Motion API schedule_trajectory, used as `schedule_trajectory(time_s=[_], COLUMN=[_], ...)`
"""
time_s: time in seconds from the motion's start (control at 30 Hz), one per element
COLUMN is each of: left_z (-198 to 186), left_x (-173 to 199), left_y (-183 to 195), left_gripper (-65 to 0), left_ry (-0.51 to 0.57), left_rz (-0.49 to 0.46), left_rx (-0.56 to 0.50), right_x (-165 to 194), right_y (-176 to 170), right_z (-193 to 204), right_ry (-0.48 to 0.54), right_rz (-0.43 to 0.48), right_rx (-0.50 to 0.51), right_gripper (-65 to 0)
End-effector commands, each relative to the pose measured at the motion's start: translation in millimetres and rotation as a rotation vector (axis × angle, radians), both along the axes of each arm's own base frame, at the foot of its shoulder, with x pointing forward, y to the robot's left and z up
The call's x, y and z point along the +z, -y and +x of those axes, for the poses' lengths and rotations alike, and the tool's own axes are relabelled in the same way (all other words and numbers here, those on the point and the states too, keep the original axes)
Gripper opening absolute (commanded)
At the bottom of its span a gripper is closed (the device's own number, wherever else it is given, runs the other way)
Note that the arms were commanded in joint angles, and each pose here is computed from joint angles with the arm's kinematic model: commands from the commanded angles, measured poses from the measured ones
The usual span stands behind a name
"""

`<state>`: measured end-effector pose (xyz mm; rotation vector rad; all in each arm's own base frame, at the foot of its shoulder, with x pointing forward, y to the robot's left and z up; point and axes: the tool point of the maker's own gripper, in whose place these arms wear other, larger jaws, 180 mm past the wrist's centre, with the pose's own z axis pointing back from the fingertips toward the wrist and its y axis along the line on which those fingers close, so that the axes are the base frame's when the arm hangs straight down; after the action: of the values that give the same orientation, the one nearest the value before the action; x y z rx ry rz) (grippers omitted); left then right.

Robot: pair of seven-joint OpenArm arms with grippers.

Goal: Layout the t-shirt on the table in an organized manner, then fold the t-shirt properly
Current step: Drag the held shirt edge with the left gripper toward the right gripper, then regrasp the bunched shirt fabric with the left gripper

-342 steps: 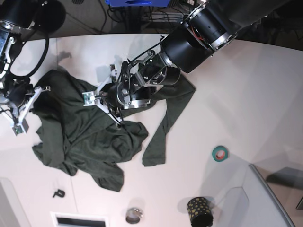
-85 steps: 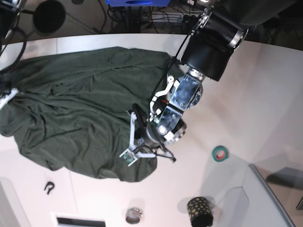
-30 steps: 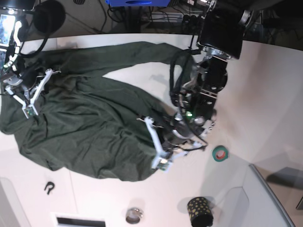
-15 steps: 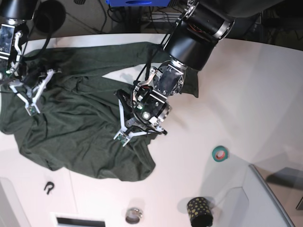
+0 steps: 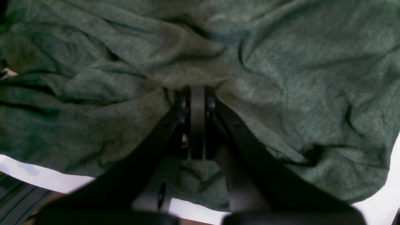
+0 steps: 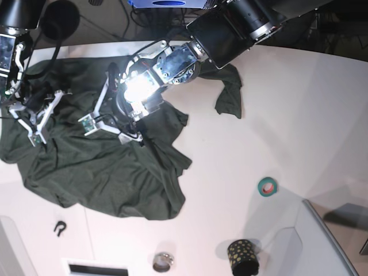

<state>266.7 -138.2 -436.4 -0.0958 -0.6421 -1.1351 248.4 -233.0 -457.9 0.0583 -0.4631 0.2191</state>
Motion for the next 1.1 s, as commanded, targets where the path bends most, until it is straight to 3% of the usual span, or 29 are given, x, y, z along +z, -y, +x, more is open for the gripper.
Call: schedule_trajectory(time_s=[0.0, 0.1, 0.2, 0.4, 0.57, 0.77, 1.07], left_z=[7, 8, 16, 32, 33, 25, 29], left_x=[19, 30, 37, 15, 2, -10, -8], left_y=[10, -10, -43, -103, -103, -89, -91], left_gripper=[-25.3, -25.3, -26.3, -36.9, -38.3, -38.2, -38.2], left_ry=[0.039, 0.044, 0.032, -0.030, -0.055, -0.213, -0.221], left_rz=[-0.053, -0.081, -0.116, -0.107, -0.136, -0.255, -0.270], left_rx=[0.001, 0.062, 0.191, 0.406, 0.421, 0.458, 0.468], right_x=[10, 9, 9, 9, 9, 8, 7], right_y=[6, 6, 8, 7, 4, 5, 6], right_z=[10, 9, 8, 9, 10, 7, 6], right_ry=[0.038, 0.035, 0.034, 0.035, 0.038, 0.032, 0.027], right_rz=[-0.009, -0.009, -0.011, -0.010, -0.004, -0.007, -0.009], right_rx=[0.001, -0.001, -0.004, -0.001, 0.000, 0.000, 0.001], right_gripper=[-65.0, -65.0, -65.0, -65.0, -65.0, -65.0, -65.0])
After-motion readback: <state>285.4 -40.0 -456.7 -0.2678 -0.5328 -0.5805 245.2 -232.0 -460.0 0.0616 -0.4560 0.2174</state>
